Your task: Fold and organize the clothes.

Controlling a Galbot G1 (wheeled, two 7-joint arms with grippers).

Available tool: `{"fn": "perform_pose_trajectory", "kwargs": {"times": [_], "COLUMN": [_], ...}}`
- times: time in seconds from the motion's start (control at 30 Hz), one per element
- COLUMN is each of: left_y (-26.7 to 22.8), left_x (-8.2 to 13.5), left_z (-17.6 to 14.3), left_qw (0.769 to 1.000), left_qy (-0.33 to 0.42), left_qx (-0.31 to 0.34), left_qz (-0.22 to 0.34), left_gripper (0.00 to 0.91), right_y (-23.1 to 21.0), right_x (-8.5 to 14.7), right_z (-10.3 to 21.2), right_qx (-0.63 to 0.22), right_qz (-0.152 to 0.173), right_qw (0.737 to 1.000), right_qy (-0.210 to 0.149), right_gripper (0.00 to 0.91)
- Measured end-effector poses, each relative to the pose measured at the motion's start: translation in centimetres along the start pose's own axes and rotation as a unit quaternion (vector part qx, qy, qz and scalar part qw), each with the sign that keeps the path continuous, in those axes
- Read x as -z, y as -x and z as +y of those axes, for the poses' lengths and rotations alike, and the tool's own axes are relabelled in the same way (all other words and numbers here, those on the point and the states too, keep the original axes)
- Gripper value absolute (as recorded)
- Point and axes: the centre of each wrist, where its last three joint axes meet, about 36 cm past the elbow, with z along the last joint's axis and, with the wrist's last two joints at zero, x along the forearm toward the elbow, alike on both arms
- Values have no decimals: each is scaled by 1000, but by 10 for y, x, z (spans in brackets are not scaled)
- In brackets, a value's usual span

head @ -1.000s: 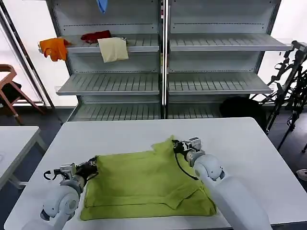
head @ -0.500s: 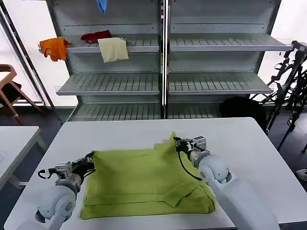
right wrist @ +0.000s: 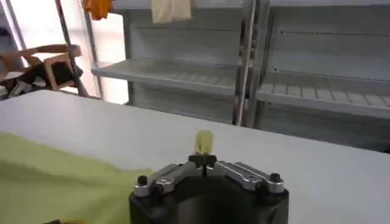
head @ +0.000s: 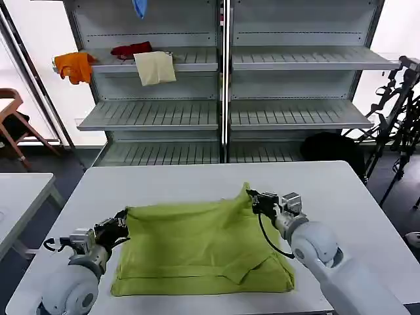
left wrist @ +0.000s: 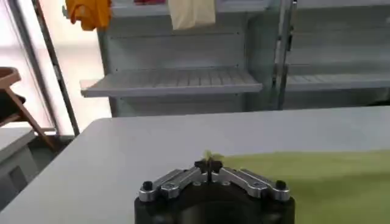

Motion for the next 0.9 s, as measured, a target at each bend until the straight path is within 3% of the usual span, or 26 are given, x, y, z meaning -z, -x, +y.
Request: {"fn": "perform_pose_trajectory", "kwargs": {"times": [0.43,0.9], "left_y": [-41,-63], "left_x": [-7,-27], "left_z": [-21,-33], "left_qw": [1000,999], "left_qy": [22,35], "left_qx": [6,29], "left_qz": [0,22], "left_gripper": [0,0], "right_y": [-43,-88], "right_x": [-14,-39], "right_z": [15,38], "right_qx": [13,3], "right_qz": [10,28], "right_qw": [1000,999], "right_qy": [-2,26], "right_gripper": [0,0]}}
